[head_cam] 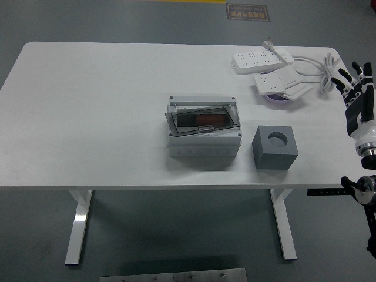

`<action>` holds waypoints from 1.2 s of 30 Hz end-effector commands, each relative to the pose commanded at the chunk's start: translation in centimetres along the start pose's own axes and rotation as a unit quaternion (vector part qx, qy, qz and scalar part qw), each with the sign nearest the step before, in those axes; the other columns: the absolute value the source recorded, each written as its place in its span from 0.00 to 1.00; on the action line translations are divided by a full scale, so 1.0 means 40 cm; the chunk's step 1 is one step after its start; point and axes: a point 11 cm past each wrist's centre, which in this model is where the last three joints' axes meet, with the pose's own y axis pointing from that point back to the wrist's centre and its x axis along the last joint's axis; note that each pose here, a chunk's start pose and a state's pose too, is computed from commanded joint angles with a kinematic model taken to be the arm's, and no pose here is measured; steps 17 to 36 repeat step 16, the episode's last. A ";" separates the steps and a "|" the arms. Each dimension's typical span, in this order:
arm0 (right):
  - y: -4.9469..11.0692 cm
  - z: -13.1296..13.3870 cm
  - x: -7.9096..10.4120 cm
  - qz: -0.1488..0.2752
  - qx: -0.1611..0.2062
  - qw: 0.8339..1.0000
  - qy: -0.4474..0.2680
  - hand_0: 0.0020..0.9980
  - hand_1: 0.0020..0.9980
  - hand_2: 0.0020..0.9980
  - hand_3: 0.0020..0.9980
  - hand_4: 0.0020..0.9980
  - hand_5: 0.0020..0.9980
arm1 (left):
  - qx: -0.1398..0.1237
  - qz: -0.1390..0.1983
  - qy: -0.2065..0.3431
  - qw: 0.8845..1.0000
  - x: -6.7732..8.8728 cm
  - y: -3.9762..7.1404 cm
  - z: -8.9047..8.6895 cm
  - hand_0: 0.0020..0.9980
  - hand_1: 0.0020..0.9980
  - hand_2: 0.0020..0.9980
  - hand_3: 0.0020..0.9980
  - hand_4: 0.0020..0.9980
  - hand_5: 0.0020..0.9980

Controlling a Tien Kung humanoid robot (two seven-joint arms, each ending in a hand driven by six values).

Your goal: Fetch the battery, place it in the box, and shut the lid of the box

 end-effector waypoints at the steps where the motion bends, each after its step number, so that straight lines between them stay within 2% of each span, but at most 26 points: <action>1: 0.000 0.000 0.000 0.000 0.000 1.000 0.000 0.98 0.81 0.88 1.00 0.99 1.00 | 0.000 0.000 0.000 1.000 0.000 0.000 0.000 0.63 0.70 0.57 0.54 0.50 0.00; 7: -0.001 -0.005 0.005 0.009 0.008 1.000 0.002 0.96 0.82 0.88 0.99 0.98 1.00 | 0.000 0.000 -0.001 1.000 -0.001 0.000 0.000 0.63 0.70 0.57 0.54 0.50 0.00; 8: -0.001 -0.006 0.005 0.010 0.009 1.000 0.004 0.97 0.80 0.83 1.00 0.98 1.00 | 0.000 0.000 -0.001 1.000 -0.001 0.000 0.000 0.63 0.70 0.57 0.54 0.50 0.00; 36: -0.002 -0.007 0.003 0.012 0.008 1.000 0.011 0.97 0.80 0.83 1.00 0.98 1.00 | 0.000 0.000 -0.001 1.000 0.001 0.000 0.000 0.63 0.70 0.57 0.54 0.50 0.00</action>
